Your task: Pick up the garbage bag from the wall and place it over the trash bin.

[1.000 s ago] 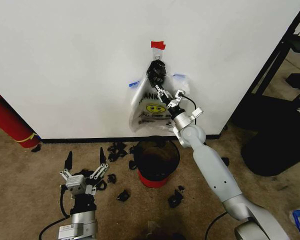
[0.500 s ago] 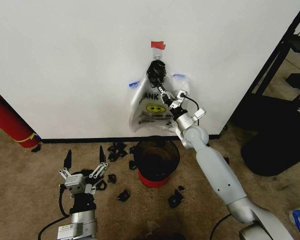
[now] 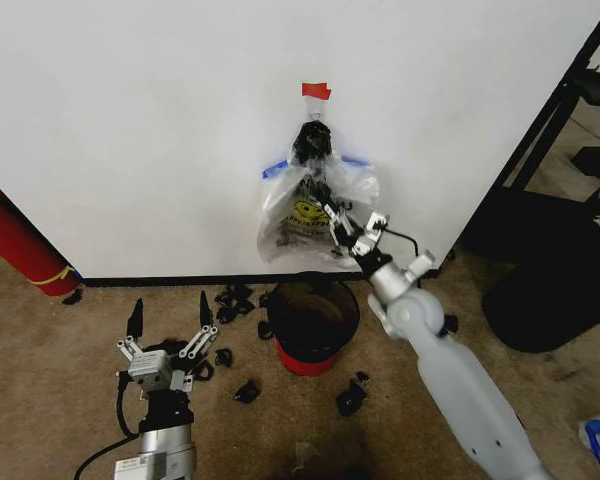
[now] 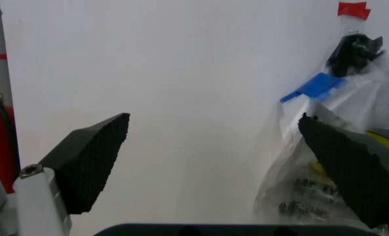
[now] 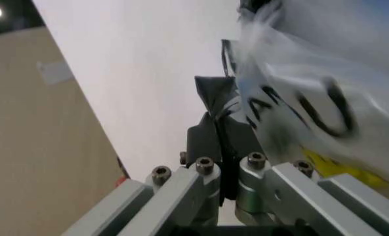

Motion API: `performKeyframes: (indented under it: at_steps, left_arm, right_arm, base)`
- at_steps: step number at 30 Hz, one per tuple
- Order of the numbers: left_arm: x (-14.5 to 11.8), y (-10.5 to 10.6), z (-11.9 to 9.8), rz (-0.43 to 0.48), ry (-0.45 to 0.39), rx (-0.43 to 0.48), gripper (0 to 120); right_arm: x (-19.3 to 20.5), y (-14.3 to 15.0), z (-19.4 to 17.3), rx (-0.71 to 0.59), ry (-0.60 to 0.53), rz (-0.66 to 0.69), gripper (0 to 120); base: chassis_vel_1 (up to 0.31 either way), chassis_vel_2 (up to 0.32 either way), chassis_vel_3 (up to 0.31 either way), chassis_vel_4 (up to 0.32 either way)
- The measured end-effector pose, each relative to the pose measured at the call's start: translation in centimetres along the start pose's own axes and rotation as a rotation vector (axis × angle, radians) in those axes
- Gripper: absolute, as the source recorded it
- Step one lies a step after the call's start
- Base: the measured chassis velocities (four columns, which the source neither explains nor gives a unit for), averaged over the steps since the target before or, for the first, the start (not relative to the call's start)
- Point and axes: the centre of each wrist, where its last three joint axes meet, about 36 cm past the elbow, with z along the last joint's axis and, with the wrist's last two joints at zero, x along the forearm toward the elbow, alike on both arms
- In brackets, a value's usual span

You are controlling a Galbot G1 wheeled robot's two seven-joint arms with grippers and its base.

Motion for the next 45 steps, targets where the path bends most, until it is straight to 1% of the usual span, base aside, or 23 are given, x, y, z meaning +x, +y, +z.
performKeyframes:
  at_steps: [1,7,9,13,14,16,17,19,26,34,38,42,44,45]
  left_arm:
    - [0.0,0.0,0.0,0.000,0.000,0.000,99]
    - [-0.1,0.1,-0.3,0.008,-0.011,0.000,99]
    - [-0.1,0.0,-0.3,0.008,-0.010,0.002,99]
    - [0.1,-0.4,-0.2,0.011,-0.004,0.008,99]
    - [0.1,-0.4,-0.2,0.011,-0.004,0.008,99]
    - [0.1,-0.4,-0.2,0.012,-0.004,0.008,99]
    - [0.1,-0.4,-0.2,0.012,-0.004,0.008,99]
    - [0.0,-0.4,-0.2,0.015,-0.005,0.008,99]
    - [-0.1,-0.4,-0.2,0.017,-0.006,0.011,99]
    - [-0.1,-0.5,-0.2,0.026,-0.007,0.014,99]
    - [-0.1,-0.5,-0.2,0.029,-0.008,0.016,99]
    - [-0.2,-0.4,-0.1,0.029,-0.008,0.024,99]
    - [-0.3,-0.4,-0.1,0.031,-0.011,0.027,99]
    - [-0.3,-0.4,-0.1,0.031,-0.011,0.027,99]
  right_arm:
    - [0.0,0.0,0.0,0.000,0.000,0.000,0]
    - [4.4,1.6,0.1,0.096,0.034,0.003,0]
    - [4.9,2.0,0.1,0.115,0.037,-0.001,0]
    - [7.2,3.6,0.1,0.212,0.054,-0.019,0]
    - [7.3,3.7,0.1,0.219,0.055,-0.019,0]
    - [8.4,4.2,0.1,0.276,0.060,-0.009,0]
    - [8.4,4.2,0.1,0.276,0.060,-0.009,0]
    - [9.8,4.6,0.4,0.357,0.067,0.016,0]
    - [12.1,5.3,0.8,0.412,0.073,0.037,0]
    - [14.7,6.5,1.4,0.518,0.056,0.050,0]
    - [16.0,7.6,1.3,0.566,0.036,0.050,0]
    - [18.7,9.8,2.6,0.622,0.016,0.047,0]
    - [20.1,10.3,3.1,0.645,0.015,0.052,0]
    - [20.1,10.3,3.1,0.645,0.015,0.052,0]
  base:
    - [0.000,0.000,0.000,0.000]
    - [0.000,0.000,0.000,0.000]
    - [0.000,0.000,0.000,0.000]
    - [0.000,0.000,0.000,0.000]
    - [0.000,0.000,0.000,0.000]
    - [0.000,0.000,0.000,0.000]
    - [0.000,0.000,0.000,0.000]
    - [0.000,0.000,0.000,0.000]
    - [0.000,0.000,0.000,0.000]
    - [0.000,0.000,0.000,0.000]
    - [0.000,0.000,0.000,0.000]
    - [0.000,0.000,0.000,0.000]
    - [0.000,0.000,0.000,0.000]
    - [0.000,0.000,0.000,0.000]
